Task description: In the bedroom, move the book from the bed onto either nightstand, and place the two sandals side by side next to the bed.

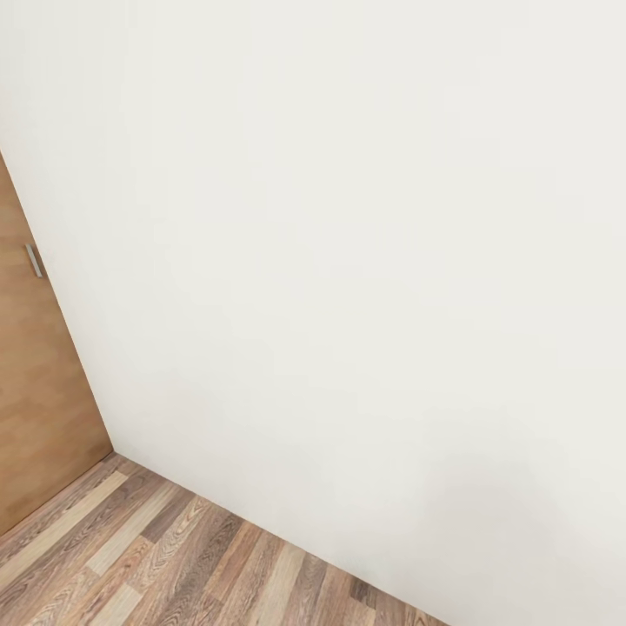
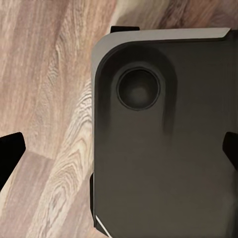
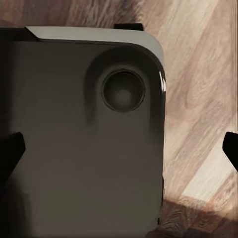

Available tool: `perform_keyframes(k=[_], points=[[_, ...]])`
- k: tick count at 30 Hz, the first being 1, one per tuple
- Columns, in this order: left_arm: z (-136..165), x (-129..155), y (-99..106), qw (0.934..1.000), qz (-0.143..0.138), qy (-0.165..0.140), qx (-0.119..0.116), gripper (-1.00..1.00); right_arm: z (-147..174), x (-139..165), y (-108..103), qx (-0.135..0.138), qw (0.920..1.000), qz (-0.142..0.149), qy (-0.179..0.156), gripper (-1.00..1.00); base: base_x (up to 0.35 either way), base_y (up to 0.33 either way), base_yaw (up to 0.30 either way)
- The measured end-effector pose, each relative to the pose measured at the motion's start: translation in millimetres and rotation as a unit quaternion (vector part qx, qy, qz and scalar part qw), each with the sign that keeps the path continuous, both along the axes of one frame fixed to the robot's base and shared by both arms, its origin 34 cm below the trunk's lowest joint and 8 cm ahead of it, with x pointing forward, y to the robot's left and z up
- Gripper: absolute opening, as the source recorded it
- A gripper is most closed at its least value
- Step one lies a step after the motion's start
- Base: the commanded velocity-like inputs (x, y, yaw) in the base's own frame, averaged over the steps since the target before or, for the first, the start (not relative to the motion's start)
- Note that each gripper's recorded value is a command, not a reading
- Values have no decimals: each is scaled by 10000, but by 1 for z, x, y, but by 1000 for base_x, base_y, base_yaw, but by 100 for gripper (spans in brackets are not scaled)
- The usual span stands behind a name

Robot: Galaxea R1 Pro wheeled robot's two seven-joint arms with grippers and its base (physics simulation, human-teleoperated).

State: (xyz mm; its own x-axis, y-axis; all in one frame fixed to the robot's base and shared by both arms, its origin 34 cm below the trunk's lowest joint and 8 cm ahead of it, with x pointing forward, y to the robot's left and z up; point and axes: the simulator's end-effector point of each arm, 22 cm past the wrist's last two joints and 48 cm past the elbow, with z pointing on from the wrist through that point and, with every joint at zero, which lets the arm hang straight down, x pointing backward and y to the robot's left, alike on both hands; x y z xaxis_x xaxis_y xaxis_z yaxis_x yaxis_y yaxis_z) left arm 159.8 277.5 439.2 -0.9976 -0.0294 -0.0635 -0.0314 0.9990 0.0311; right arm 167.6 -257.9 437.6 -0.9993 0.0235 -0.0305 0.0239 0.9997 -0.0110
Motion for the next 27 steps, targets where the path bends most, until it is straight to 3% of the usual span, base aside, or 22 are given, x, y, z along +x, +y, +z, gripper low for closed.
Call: perform_keyframes(k=[7,19,27], points=[[0,1,0,10000,-4,-8,0,100,0,0,-17,-106,9999,-11,15,100,0,0,0],[1,2,14,10000,27,-26,64,100,1,7,-21,-129,9999,17,-59,100,0,0,0],[2,12,27,9996,179,-140,135,100,11,93,-24,-136,9953,87,-951,100,0,0,0]])
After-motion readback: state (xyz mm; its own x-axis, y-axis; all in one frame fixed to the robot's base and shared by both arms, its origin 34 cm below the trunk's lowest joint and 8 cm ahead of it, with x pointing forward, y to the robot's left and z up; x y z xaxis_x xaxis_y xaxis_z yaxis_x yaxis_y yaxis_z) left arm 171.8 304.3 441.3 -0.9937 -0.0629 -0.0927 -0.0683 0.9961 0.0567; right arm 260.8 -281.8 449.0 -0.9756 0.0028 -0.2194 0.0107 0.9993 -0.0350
